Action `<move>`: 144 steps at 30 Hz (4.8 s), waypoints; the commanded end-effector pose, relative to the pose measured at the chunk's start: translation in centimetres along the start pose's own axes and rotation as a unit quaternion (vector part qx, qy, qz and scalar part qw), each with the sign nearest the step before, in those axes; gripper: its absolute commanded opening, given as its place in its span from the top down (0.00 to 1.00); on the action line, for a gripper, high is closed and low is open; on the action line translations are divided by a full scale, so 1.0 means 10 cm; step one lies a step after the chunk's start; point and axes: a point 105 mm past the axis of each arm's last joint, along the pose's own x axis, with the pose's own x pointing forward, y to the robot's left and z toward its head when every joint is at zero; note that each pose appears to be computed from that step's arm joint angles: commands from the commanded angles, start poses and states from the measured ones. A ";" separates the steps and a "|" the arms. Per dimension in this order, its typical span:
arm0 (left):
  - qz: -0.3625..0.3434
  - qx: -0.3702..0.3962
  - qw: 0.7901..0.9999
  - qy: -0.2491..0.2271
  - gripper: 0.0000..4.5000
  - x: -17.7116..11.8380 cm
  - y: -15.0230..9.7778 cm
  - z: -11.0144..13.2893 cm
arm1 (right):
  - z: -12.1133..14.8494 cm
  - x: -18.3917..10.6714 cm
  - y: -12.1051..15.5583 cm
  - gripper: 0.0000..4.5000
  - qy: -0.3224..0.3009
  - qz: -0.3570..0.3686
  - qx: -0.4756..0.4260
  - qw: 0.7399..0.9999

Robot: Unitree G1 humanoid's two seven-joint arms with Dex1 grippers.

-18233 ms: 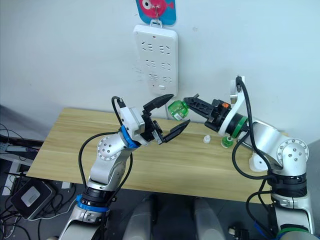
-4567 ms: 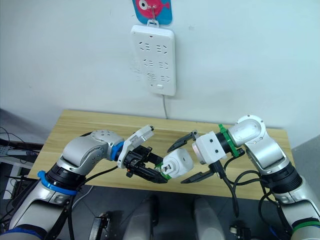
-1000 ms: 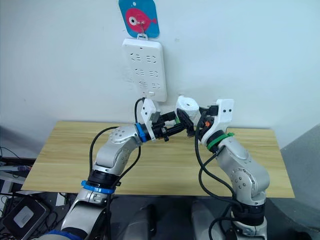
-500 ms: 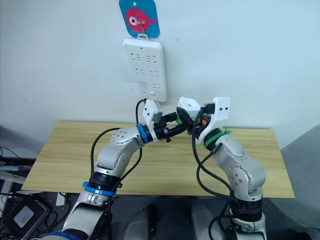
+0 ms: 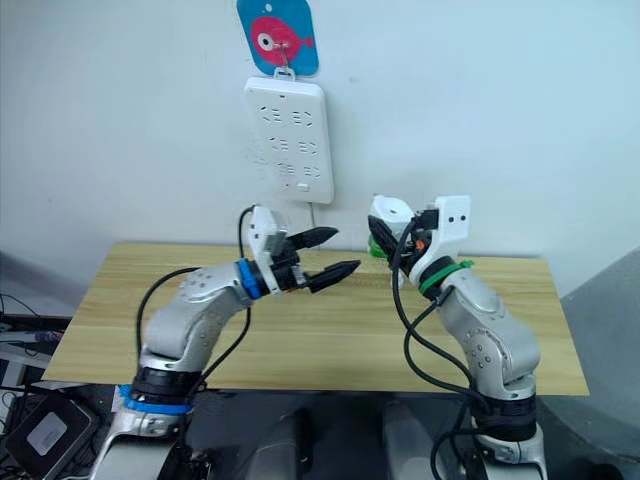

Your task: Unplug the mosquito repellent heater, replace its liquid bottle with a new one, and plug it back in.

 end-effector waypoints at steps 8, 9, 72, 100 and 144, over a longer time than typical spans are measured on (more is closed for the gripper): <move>0.147 0.090 0.983 -0.067 0.00 -0.31 0.71 0.66 | 0.13 0.01 0.01 0.33 -0.030 0.015 -0.026 0.999; 0.147 0.098 0.982 -0.065 0.00 -0.29 0.75 0.67 | 0.13 0.02 0.01 0.33 -0.030 0.017 -0.029 0.999; -0.092 0.035 0.995 -0.003 0.71 0.22 0.58 0.51 | 0.45 0.14 0.43 0.33 -0.023 0.066 -0.108 0.992; -0.103 0.036 0.994 -0.003 0.71 0.25 0.50 0.49 | 0.25 0.56 0.51 0.33 0.013 0.060 -0.167 0.984; -0.032 0.060 0.998 0.017 0.08 -0.11 0.75 0.46 | 0.22 -0.15 0.45 0.14 0.033 0.124 -0.160 0.979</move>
